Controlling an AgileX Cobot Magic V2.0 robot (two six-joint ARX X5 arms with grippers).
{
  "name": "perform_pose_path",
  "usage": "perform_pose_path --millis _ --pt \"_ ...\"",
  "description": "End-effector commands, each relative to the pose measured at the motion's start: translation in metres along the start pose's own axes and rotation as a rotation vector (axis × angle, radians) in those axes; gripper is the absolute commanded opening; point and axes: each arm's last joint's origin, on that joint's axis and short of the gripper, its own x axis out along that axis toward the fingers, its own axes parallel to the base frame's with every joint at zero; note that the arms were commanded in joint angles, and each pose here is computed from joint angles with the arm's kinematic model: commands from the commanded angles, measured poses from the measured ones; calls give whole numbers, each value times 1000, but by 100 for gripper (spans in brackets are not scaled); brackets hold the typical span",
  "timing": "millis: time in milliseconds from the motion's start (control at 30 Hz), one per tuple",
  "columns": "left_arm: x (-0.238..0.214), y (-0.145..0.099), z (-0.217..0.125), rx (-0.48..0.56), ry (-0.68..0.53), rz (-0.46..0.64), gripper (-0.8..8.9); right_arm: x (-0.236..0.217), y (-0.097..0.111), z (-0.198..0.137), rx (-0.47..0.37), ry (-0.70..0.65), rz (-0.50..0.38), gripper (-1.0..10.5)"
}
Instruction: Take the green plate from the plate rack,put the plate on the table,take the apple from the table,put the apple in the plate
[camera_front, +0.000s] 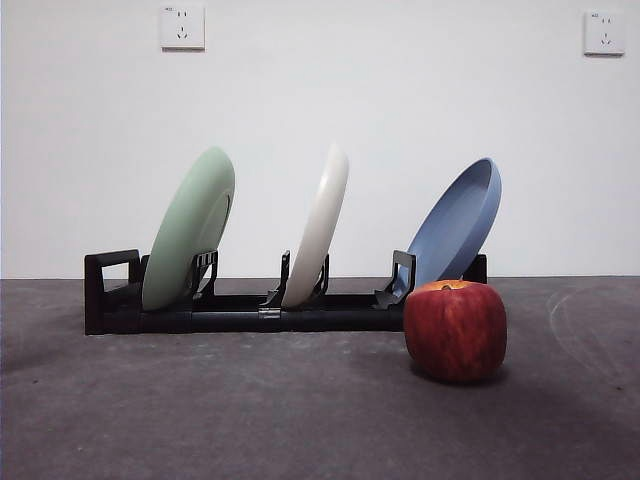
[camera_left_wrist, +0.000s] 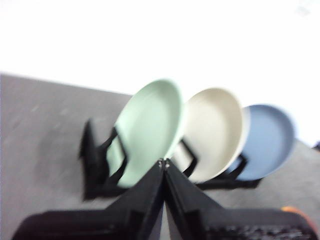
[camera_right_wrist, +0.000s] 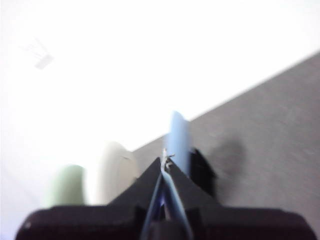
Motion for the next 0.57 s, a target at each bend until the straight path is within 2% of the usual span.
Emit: perform_pose_path --millis 33,200,300,400,500,567 --pt "-4 -13 30 -27 -14 -80 -6 4 17 25 34 34 67 -3" --pt "-3 -32 77 -35 4 -229 -6 19 42 63 58 172 144 -3" --pt "0 -41 103 -68 81 -264 -6 32 54 84 88 294 163 -3" --pt "7 -48 128 -112 186 -268 -5 45 65 103 43 422 226 -1" --pt "16 -52 150 -78 284 -274 -3 59 74 119 -4 527 276 16" --pt "24 -54 162 -41 347 -266 3 68 81 128 -39 570 284 144"
